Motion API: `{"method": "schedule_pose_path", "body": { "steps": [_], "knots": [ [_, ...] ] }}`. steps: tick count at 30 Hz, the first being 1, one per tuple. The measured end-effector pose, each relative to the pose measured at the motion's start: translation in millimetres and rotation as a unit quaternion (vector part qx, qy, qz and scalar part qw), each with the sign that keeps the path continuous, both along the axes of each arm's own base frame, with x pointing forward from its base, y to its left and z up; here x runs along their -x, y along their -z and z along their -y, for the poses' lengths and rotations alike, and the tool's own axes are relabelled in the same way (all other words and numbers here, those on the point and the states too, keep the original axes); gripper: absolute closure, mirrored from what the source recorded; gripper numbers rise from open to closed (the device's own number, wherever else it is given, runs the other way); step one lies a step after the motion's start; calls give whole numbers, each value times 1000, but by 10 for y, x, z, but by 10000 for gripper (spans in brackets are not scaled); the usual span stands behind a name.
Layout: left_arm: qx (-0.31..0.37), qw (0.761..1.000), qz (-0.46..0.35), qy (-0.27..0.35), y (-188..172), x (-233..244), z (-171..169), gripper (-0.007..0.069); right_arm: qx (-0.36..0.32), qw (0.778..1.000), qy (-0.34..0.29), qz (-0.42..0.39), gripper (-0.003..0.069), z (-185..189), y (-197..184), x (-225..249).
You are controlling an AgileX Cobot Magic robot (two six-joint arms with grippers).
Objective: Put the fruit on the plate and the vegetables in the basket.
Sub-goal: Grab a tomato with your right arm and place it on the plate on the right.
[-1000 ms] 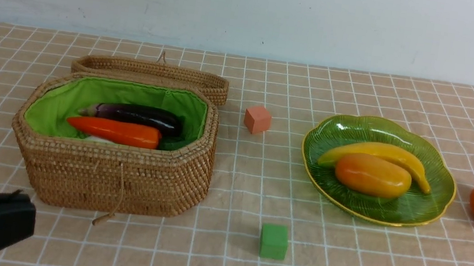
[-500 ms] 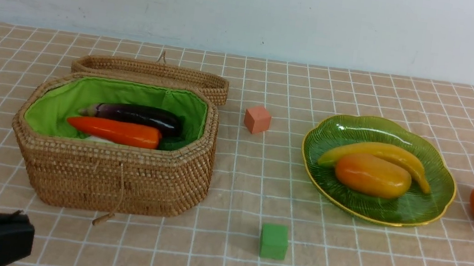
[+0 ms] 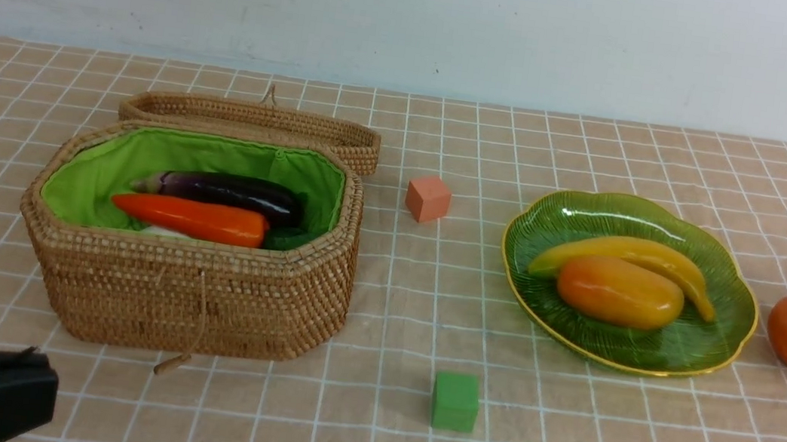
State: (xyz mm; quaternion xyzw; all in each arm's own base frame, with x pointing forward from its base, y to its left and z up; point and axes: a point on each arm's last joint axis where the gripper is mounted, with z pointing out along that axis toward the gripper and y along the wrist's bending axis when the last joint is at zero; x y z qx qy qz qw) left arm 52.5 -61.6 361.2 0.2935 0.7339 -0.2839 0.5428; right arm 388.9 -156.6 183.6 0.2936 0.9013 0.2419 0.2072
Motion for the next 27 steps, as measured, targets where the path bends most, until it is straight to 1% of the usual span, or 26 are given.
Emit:
{"method": "schedule_pose_path", "body": {
  "steps": [1,6,9,11,14,18,20,23,27],
  "knots": [
    [0,1000,0,0,0,0,0,638,-1,1000,0,1,53,-1,3,-2],
    [1,1000,-1,0,0,1,1,638,-4,1000,-8,15,108,-4,39,-33],
    [1,1000,-1,0,0,1,1,638,-9,1000,-12,25,158,-23,48,-57],
    [1,1000,-1,1,0,1,1,638,-10,999,-12,29,204,-34,44,-66],
    [1,1000,-1,1,0,1,1,638,-4,999,-17,29,209,-37,26,-62],
    [3,1000,0,0,-4,0,2,638,35,998,-31,33,209,-2,-119,0],
    [4,1000,2,0,-8,0,2,638,57,997,-29,44,209,25,-244,36],
    [7,1000,4,0,-15,-2,3,638,71,996,-24,57,209,36,-416,87],
    [8,1000,5,0,-16,-2,4,638,70,994,-39,74,209,-84,-674,155]
  ]
}}
